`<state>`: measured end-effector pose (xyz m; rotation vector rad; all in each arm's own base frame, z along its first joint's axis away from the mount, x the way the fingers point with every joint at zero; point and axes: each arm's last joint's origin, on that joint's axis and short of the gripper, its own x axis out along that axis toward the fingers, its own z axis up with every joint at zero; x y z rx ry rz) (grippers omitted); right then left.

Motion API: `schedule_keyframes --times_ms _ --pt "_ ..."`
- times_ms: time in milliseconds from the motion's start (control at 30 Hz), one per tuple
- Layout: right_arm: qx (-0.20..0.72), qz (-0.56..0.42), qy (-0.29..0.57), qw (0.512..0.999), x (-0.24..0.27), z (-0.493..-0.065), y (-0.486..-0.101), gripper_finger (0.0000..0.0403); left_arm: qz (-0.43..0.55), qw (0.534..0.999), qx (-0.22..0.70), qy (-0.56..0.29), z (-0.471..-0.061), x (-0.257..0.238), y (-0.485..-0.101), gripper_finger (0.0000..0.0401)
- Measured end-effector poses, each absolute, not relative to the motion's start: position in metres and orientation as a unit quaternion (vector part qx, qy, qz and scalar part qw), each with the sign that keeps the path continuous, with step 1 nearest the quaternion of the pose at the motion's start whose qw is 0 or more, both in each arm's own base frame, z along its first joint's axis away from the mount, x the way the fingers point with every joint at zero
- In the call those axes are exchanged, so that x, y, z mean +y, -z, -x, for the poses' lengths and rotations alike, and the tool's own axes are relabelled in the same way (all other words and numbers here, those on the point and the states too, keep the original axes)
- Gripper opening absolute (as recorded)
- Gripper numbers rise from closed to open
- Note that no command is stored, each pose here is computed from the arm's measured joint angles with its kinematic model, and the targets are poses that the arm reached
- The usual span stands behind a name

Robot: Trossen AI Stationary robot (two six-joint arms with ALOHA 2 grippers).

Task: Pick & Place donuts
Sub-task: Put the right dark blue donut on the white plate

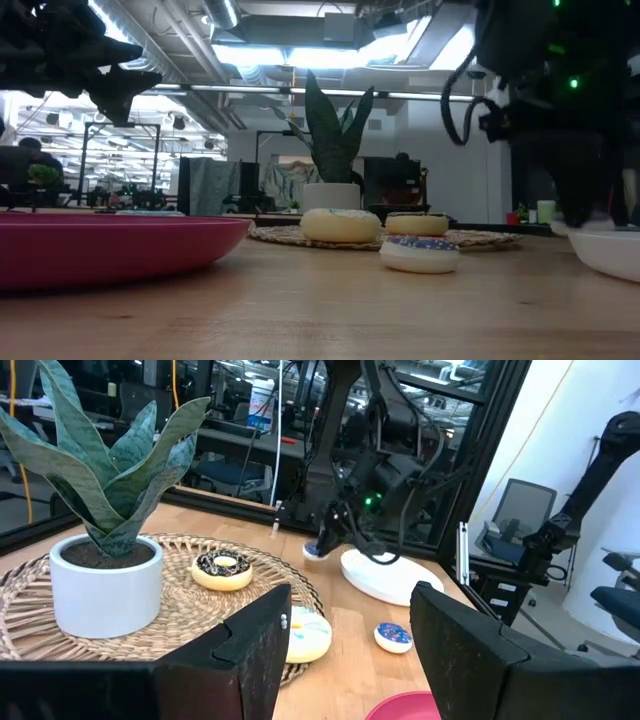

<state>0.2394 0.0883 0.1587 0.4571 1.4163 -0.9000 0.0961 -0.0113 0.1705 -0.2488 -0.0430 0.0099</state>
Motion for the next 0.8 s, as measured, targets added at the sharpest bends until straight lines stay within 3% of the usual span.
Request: schedule_keyframes --times_ms 400,800 --pt "0.625 -0.109 0.314 0.706 0.085 -0.240 -0.218 0.0017 0.124 0.992 -0.022 -0.005 -0.096 -0.011 -0.170 0.0198" --pt "0.597 0.022 0.125 0.792 0.092 -0.258 -0.295 0.0017 0.124 0.992 -0.021 -0.005 -0.096 -0.011 -0.170 0.0198"
